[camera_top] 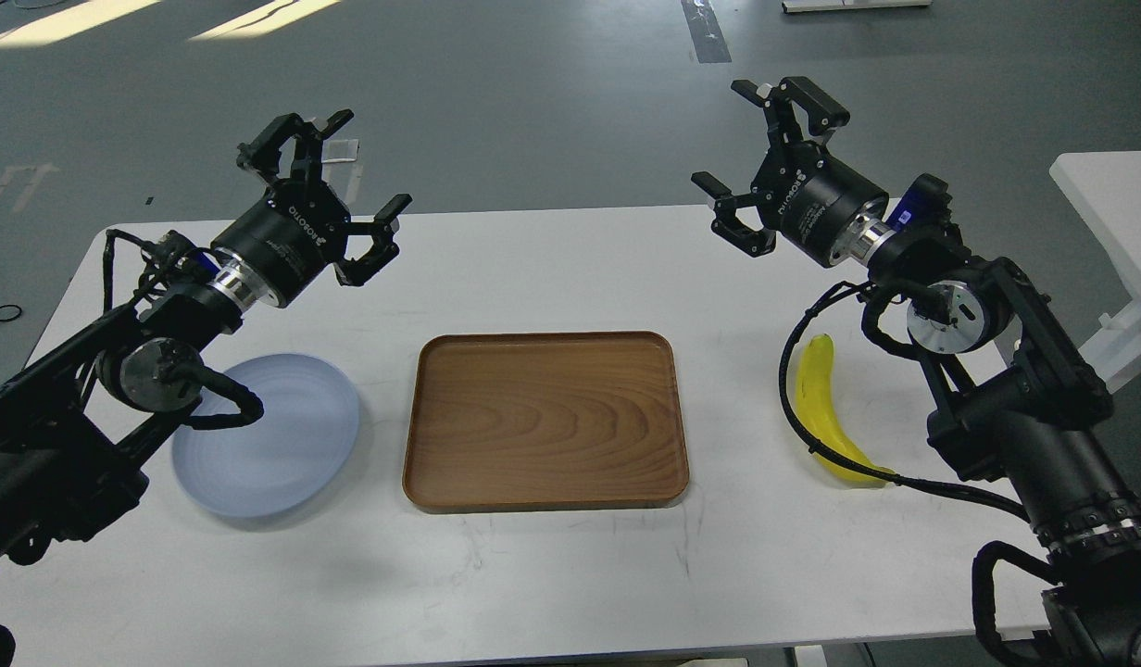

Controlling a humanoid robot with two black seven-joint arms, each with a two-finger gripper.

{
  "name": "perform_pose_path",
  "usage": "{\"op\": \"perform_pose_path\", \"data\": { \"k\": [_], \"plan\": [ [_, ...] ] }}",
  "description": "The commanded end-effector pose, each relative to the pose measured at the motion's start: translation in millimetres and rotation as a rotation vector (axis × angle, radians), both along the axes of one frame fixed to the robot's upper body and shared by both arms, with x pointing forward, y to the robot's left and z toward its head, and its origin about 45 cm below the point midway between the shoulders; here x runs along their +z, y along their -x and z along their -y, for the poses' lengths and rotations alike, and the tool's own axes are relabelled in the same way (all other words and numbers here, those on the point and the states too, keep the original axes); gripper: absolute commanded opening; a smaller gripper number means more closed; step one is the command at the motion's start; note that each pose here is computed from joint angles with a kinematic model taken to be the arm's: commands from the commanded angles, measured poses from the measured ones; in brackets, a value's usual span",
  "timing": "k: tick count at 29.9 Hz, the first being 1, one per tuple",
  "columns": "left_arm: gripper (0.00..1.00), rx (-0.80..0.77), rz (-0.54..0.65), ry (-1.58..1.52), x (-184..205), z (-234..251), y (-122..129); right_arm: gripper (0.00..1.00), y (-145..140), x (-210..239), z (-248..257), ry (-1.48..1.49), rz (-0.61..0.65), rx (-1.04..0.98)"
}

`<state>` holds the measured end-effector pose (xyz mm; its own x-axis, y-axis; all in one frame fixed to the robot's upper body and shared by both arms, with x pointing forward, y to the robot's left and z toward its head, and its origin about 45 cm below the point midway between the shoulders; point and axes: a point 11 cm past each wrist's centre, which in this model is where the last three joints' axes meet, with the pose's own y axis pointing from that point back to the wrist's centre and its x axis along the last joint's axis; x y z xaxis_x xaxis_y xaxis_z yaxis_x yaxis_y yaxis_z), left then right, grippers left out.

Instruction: Place banana on plate with both arms

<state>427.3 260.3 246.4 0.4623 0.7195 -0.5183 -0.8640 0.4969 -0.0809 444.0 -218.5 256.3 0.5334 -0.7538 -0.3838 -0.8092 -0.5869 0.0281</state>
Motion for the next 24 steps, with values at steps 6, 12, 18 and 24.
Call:
{"op": "perform_pose_path", "data": {
  "k": [6, 12, 18, 24],
  "plan": [
    [0.98, 0.014, 0.027, 0.022, -2.3, 10.9, 0.1, 1.0, 1.0, -3.3, -5.8, 0.015, -0.021, 0.05],
    [0.98, 0.062, 0.012, 0.023, -5.1, 12.6, -3.4, 1.0, -9.3, -9.7, 3.2, 0.043, -0.087, -0.075],
    [0.98, 0.075, 0.01, 0.024, -4.9, 7.9, -4.3, 1.0, -12.6, -12.1, -11.0, 0.112, -0.12, -0.111],
    [0.98, 0.08, 0.003, 0.016, -8.2, 2.7, -2.3, 1.0, 5.7, -10.3, -24.2, 0.145, -0.081, -0.037]
  ]
}}
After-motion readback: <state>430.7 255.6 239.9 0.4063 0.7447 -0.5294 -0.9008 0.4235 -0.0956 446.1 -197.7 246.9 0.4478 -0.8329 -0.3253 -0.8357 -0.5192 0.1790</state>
